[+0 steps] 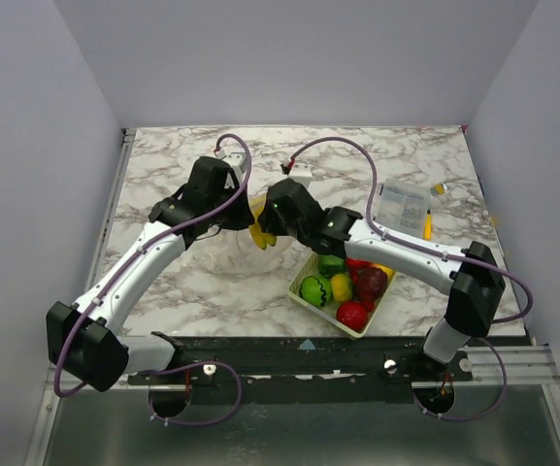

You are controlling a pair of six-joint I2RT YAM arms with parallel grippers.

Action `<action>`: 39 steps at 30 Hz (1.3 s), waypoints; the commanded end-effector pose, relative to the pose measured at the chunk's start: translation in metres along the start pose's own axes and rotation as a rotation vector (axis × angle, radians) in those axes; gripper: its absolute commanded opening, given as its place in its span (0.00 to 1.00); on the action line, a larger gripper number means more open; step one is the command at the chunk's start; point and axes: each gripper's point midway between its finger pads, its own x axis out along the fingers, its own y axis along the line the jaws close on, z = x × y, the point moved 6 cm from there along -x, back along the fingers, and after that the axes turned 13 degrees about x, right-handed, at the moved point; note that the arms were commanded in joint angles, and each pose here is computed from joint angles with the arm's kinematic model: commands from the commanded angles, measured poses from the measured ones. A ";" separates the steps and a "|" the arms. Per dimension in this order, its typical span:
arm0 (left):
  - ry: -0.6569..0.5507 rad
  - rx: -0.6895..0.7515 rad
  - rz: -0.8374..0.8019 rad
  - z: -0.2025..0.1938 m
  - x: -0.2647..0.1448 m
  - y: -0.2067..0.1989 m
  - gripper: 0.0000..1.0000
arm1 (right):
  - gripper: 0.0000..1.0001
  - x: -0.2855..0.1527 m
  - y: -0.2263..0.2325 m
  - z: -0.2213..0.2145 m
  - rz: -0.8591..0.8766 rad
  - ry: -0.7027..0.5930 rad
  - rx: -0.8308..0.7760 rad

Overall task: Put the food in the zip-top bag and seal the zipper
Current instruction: Place the fake fruit in the zipper food storage bag.

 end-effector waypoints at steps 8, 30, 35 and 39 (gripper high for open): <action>-0.009 -0.115 -0.117 0.000 0.007 -0.003 0.00 | 0.06 0.015 0.015 -0.026 0.042 -0.325 0.019; -0.005 -0.131 -0.101 0.001 0.007 0.003 0.00 | 0.57 0.005 0.027 -0.053 0.324 -0.134 -0.010; -0.005 -0.126 -0.093 0.001 0.007 0.004 0.00 | 0.55 -0.007 0.012 -0.049 0.203 -0.086 -0.072; 0.002 -0.125 -0.085 0.000 0.007 0.005 0.00 | 0.56 -0.032 -0.009 -0.044 0.148 -0.068 -0.100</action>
